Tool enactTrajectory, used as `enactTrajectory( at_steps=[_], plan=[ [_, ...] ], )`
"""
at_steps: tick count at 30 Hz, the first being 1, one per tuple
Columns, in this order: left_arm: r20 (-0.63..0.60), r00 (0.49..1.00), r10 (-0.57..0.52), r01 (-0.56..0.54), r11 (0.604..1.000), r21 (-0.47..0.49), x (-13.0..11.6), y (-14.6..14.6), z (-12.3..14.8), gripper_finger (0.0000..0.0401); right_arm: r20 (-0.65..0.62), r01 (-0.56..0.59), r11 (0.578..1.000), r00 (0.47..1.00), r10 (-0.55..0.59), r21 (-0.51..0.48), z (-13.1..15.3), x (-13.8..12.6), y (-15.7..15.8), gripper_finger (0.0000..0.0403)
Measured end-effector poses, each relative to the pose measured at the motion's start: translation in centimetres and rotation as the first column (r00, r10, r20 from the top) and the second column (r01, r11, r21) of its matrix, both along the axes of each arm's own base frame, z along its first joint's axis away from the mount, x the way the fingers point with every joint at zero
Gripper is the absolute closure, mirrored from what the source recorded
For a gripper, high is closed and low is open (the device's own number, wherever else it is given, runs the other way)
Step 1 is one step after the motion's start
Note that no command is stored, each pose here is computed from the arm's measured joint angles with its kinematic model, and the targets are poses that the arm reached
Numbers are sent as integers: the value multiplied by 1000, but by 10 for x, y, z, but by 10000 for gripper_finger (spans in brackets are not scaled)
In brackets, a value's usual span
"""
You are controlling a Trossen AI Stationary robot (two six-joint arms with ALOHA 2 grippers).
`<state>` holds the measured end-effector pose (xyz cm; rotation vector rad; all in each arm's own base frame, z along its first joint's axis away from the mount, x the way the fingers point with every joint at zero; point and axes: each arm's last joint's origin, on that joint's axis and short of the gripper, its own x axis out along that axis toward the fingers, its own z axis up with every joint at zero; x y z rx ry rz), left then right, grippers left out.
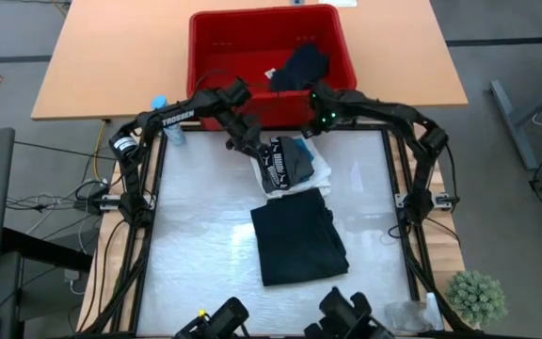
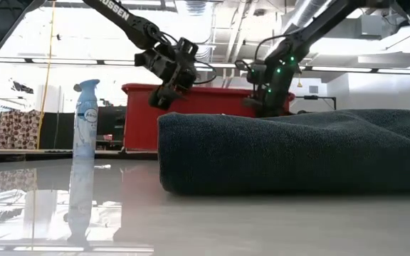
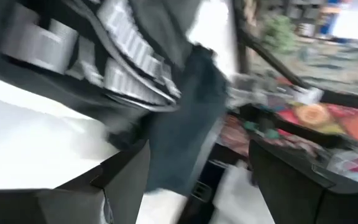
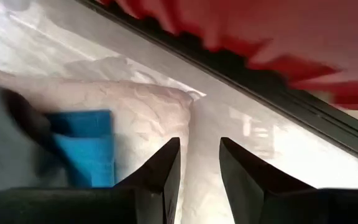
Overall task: Fold laundry
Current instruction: Stack the clothes on the blue pants
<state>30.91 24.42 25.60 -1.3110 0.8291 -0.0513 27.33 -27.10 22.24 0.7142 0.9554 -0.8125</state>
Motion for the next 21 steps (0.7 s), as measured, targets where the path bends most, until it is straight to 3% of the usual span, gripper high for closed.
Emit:
enactTrajectory(
  at_steps=[3,6,13,16,21],
  plan=[
    [23,1000,-11,13,994,-112,0,-3,2,136,24,-26,1000,999,25,17,1,-2,-7,267],
    [15,1000,-9,11,989,-147,-1,-7,7,136,25,-57,998,998,57,-3,15,-5,-13,267],
    [176,982,-65,78,995,-68,-9,-16,61,136,0,-170,983,985,170,-66,77,-18,-5,267],
    [261,958,-118,136,989,-51,-14,-28,82,136,-1,-182,979,983,183,-94,88,-21,0,267],
    [233,965,-121,136,990,-49,-18,-39,89,136,16,-230,973,973,230,-32,94,-25,13,267]
  ],
)
